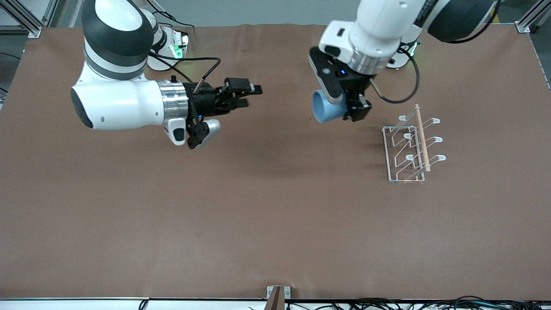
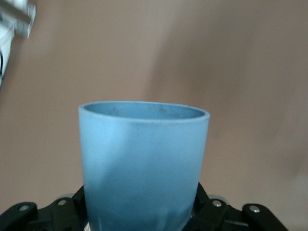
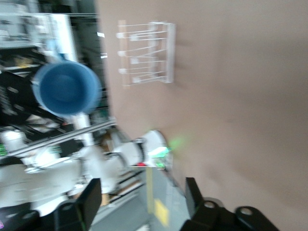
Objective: Hang cup on cup holder
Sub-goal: 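Open the right gripper while the left gripper carries the cup toward the rack, then lower the cup onto a rack hook with the left gripper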
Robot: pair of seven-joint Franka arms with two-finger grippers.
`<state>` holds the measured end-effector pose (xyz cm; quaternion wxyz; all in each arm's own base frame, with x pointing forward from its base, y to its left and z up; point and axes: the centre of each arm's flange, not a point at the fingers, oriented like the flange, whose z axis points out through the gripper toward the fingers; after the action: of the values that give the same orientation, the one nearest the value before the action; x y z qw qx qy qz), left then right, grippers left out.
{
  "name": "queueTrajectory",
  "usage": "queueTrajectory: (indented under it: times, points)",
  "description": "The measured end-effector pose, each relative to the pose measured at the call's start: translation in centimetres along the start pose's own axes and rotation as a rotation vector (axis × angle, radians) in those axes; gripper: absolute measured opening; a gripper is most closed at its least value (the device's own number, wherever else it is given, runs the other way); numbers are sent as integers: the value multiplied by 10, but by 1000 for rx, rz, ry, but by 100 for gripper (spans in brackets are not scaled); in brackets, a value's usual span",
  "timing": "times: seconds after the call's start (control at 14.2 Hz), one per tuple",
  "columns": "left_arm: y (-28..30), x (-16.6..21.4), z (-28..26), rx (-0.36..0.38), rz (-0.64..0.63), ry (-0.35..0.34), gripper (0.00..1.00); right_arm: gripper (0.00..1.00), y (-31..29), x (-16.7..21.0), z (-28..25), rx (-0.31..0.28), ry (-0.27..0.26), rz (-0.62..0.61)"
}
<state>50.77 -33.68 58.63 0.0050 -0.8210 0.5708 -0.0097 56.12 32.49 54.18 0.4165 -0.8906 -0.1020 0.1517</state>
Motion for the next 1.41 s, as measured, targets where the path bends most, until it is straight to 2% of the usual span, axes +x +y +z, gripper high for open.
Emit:
queueTrajectory:
  times: [0.14, 0.42, 0.56, 0.63, 0.78, 1.13, 1.41]
  points:
    - [-26, -21, 23, 13, -28, -125, 76, 100, 10, -11, -25, -200, 33, -27]
    - [-66, -54, 74, 63, -43, -402, 76, 100, 17, -46, -79, -564, 112, -66]
    - [-76, -66, 93, 92, -38, -538, 76, 100, 21, -59, -98, -709, 134, -62]
    - [-81, -72, 101, 107, -20, -602, 76, 100, 24, -63, -109, -753, 149, -47]
    - [-93, -79, 121, 123, 56, -710, 76, 100, 39, -67, -136, -784, 183, 2]
    - [-112, -88, 196, 153, 190, -976, 76, 100, 85, -78, -224, -772, 300, 122]
    - [-107, -92, 242, 183, 268, -1111, 76, 100, 85, -81, -240, -777, 330, 132]
